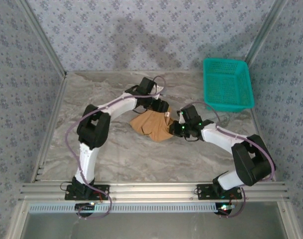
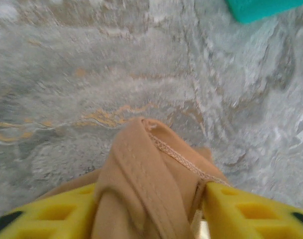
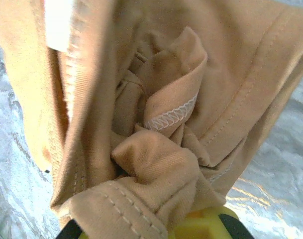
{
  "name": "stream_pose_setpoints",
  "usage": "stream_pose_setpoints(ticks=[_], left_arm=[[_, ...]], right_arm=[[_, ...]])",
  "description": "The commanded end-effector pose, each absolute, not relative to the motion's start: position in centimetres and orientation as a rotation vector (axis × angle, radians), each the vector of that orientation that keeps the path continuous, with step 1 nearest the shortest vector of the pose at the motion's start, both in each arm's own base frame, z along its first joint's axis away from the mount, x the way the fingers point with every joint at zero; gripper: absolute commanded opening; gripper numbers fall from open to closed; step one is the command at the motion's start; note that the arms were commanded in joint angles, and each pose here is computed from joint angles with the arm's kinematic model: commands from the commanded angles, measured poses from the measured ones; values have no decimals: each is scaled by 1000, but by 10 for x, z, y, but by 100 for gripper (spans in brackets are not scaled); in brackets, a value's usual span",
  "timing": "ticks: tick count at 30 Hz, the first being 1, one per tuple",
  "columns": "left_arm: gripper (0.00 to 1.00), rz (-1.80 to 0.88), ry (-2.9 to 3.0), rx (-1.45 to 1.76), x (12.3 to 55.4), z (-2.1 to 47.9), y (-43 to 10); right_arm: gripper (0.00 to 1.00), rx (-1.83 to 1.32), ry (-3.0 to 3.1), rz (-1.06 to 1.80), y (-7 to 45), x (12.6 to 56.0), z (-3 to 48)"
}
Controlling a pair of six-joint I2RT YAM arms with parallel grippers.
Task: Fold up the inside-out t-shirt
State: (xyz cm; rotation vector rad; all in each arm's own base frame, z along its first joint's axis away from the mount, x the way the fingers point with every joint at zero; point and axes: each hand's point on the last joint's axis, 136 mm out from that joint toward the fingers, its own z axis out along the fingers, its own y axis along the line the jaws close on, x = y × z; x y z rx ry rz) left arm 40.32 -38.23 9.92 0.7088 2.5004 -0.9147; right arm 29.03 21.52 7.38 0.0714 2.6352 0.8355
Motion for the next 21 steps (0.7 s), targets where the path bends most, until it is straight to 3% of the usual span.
stream_pose_setpoints(ticks=[1,8,12,17,21], left_arm=[[60,-979,2584,916,370,73,-395],[69,-1020,2632,1017,345,22,-418],[68,-1056,2674,1043,328,9,-424],[28,-1046,2894,974,308,-17,-405],[20,-1016,2953,716,309,-24,-358]], right_arm=[[0,178,2612,812,203,288,68],[0,219,2628,802,197,277,54],[0,225,2628,782,192,275,54],[0,242,2629,729,175,272,58],[0,228,2657,699,164,279,59]])
